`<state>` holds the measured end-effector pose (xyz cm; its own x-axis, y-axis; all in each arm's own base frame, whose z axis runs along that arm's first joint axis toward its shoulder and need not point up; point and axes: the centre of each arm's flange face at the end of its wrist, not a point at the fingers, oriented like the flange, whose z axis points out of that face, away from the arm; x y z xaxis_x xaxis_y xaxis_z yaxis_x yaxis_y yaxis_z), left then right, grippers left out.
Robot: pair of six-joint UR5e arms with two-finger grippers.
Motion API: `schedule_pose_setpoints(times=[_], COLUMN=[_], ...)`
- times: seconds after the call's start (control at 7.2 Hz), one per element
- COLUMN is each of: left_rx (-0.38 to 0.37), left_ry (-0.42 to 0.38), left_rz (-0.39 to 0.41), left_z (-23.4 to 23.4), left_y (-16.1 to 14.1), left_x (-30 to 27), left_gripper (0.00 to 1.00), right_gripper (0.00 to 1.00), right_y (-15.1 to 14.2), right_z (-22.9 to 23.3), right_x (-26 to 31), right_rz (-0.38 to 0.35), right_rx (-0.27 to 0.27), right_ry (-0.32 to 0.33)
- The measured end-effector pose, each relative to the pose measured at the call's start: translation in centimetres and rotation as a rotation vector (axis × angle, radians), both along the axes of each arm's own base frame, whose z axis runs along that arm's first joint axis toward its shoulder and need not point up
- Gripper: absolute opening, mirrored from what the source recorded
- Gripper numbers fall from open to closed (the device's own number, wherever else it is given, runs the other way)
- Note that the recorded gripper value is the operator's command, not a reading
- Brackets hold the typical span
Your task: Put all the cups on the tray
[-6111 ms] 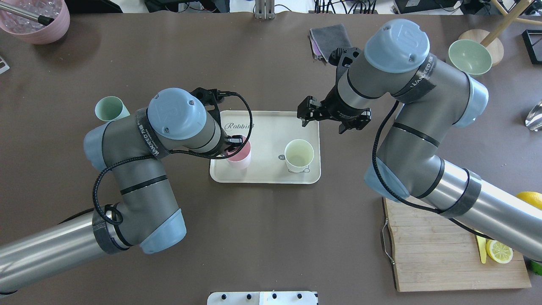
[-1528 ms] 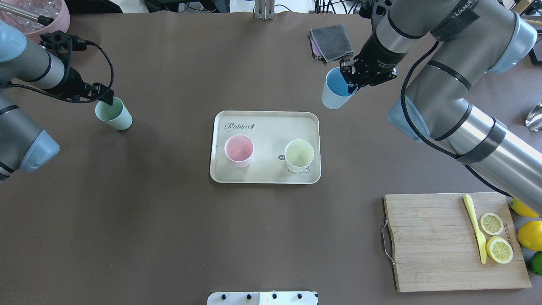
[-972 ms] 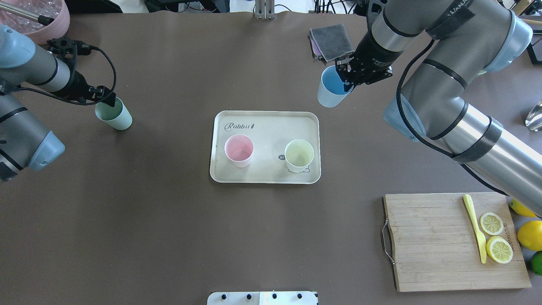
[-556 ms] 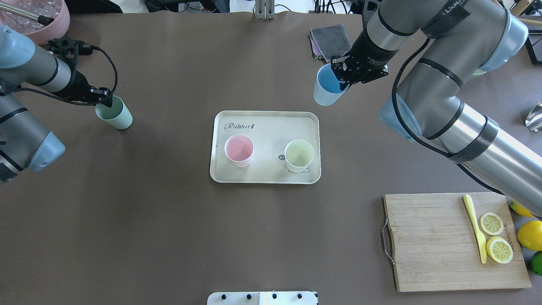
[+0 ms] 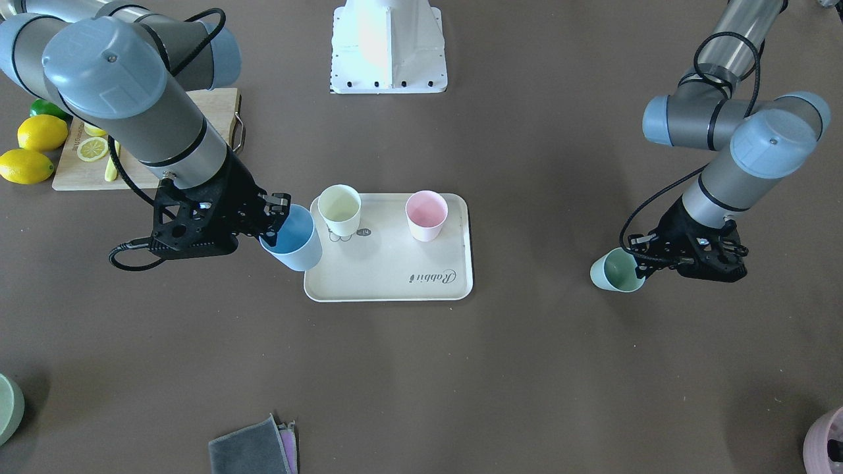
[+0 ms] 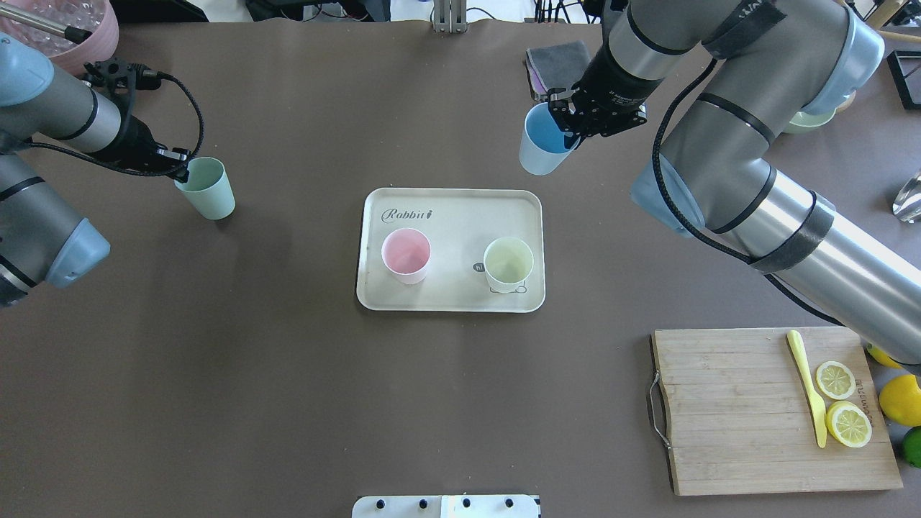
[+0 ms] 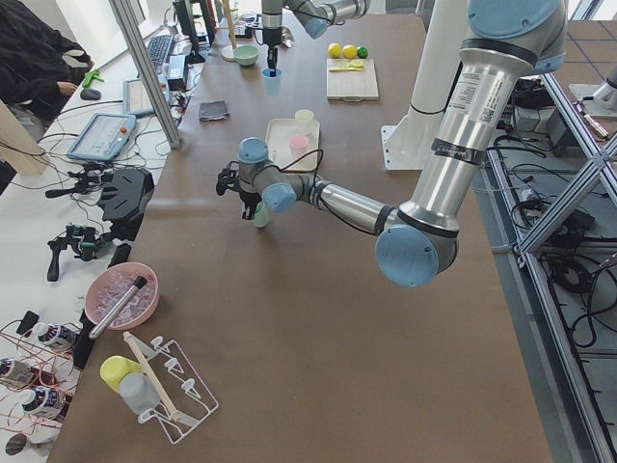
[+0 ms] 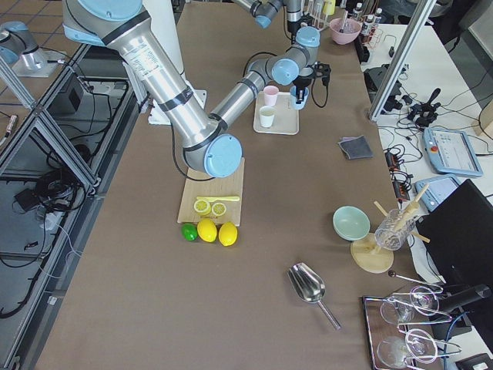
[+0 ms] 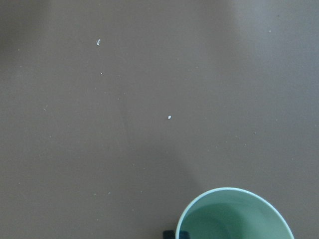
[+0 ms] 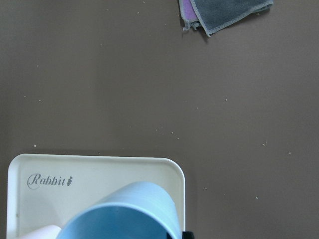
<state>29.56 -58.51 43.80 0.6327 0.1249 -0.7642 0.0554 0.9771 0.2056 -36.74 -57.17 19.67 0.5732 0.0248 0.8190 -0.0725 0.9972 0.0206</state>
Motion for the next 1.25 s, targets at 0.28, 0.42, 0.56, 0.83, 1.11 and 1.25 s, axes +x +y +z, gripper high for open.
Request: schedule_pose_setpoints(times=[0.28,0.42,0.56,0.83,1.11,1.25], left_rx=[-0.024,-0.036,-0.053,-0.098,-0.121,-0.127], left_ry=[0.015,0.023,0.045,0.095,0.112,0.11], left_rz=[-0.006,-0.019,-0.044,-0.084,-0.119,-0.131], left_z=[-7.2,-11.1,-14.6,-19.6,-22.8,-23.7], left_y=[-2.5,-3.1,-3.3,-2.7,-0.9,0.4], left_x=[0.1,0.3,0.8,3.4,7.6,10.1], left_gripper=[0.0,0.0,0.0,0.0,0.0,0.0], right_gripper=[0.0,0.0,0.0,0.0,0.0,0.0], right_y=[-0.3,-0.4,-0.3,0.9,2.6,2.9], right_z=[-0.4,-0.1,0.4,2.3,3.9,4.5], right_x=[-2.2,-4.0,-6.1,-10.9,-14.5,-15.2], right_rz=[0.001,-0.001,-0.005,-0.014,-0.015,-0.017], right_rx=[-0.012,-0.016,-0.011,0.003,0.01,0.009], right_ry=[0.014,0.035,0.058,0.068,0.072,0.078])
